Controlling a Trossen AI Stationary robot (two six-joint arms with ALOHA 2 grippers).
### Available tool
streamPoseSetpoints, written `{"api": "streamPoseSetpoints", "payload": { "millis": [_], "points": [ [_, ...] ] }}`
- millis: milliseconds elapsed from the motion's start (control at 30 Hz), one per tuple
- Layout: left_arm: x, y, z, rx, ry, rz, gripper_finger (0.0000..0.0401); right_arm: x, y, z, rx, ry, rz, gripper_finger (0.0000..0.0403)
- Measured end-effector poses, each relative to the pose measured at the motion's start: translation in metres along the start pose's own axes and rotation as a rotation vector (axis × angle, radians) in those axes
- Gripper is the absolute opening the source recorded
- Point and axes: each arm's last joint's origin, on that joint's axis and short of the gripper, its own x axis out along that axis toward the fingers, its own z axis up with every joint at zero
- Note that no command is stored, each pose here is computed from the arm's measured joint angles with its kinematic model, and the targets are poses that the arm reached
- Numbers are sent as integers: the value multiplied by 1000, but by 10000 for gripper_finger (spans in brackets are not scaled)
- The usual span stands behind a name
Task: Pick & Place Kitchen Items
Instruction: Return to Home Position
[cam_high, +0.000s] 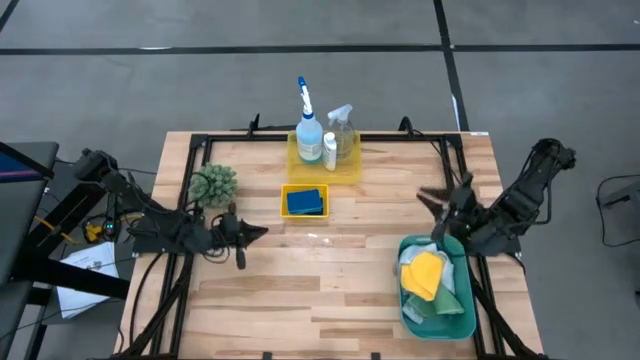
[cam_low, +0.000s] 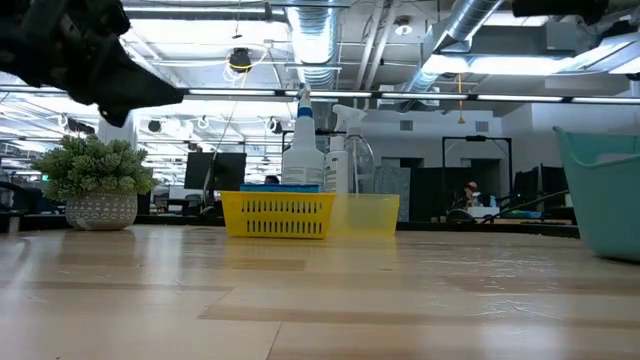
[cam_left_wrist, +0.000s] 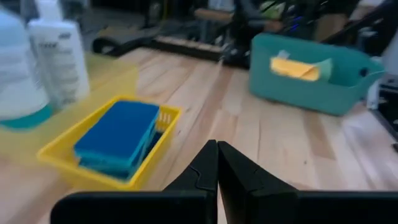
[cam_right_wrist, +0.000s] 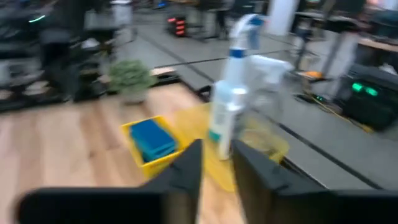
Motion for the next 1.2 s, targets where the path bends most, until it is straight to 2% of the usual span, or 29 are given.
{"api": "streamPoseSetpoints", "payload": {
  "millis": [67, 100, 333, 567, 633, 800, 900, 1200],
  "points": [
    [2, 6, 0, 22, -33, -38, 0, -1, 8, -5, -52, 2, 50, 28],
    [4, 9, 0, 36, -46, -54, 0, -1, 12, -8, -71, 1, 73, 14],
    [16, 26, 8, 99, -100, -134, 0, -5, 19, -31, -105, 8, 287, 2],
    [27, 45, 18, 114, -137, -200, 0, 10, 24, -52, -95, -190, 645, 1],
    [29, 50, 19, 113, -136, -210, 0, 17, 22, -59, -104, -213, 707, 1],
    [32, 59, 20, 113, -131, -236, 0, 34, 17, -76, -152, -173, 755, 1],
    [33, 61, 20, 113, -126, -237, 0, 46, 11, -88, -160, -142, 690, 0],
    [33, 60, 20, 108, -121, -247, 0, 57, -17, -115, -74, -207, 672, 0]
  ]
}}
